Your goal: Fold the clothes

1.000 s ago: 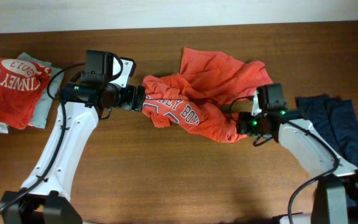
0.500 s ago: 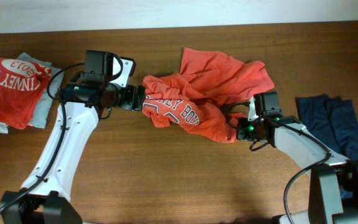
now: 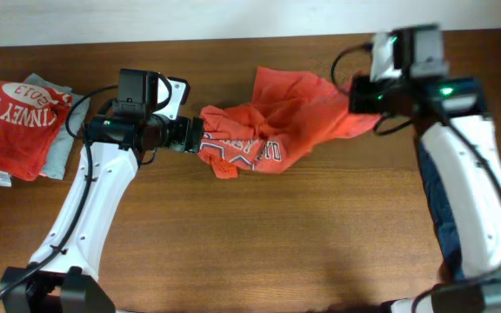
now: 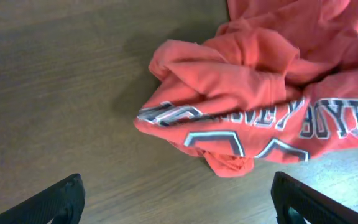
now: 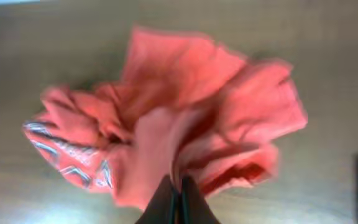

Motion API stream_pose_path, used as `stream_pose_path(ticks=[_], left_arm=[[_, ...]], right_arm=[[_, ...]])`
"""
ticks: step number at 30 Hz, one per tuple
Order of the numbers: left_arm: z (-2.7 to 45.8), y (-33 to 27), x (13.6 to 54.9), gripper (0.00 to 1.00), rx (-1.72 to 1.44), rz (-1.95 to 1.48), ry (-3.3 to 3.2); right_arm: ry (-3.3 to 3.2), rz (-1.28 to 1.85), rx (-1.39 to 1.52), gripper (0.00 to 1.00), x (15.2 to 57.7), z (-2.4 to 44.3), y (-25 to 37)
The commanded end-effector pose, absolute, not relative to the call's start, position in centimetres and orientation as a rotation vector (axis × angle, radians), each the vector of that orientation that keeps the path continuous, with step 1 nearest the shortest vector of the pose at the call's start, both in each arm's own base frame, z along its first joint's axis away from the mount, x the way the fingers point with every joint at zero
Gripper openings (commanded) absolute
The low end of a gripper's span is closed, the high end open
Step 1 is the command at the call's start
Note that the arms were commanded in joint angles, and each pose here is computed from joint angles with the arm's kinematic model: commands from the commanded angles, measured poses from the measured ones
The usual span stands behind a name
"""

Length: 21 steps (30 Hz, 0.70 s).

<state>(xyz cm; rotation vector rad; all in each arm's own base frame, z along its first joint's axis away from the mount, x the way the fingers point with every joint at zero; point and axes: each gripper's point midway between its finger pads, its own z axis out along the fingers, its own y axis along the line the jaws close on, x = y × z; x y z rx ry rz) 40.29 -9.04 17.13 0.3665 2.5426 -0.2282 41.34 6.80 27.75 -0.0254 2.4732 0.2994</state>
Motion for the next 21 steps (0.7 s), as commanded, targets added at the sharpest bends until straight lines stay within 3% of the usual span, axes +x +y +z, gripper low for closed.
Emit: stream_pose_path(ticks=[1,9,21], left_arm=[[19.5,-9.1,41.4,0.95,0.346,-0.231,2.487],[20.6,-9.7,40.7,0.95,0.406,-0.262,2.486],[24.5,-9.5,39.7,0.95,0.428,-0.247,2.382]], right_arm=[[2.282,0.248,-0.080,0.04,41.6,36.0,6.2],[2.047,0.187,-0.084,0.04,41.1,45.1,5.3],[1.859,0.235,-0.130,0.04,41.8,50.0,7.2]])
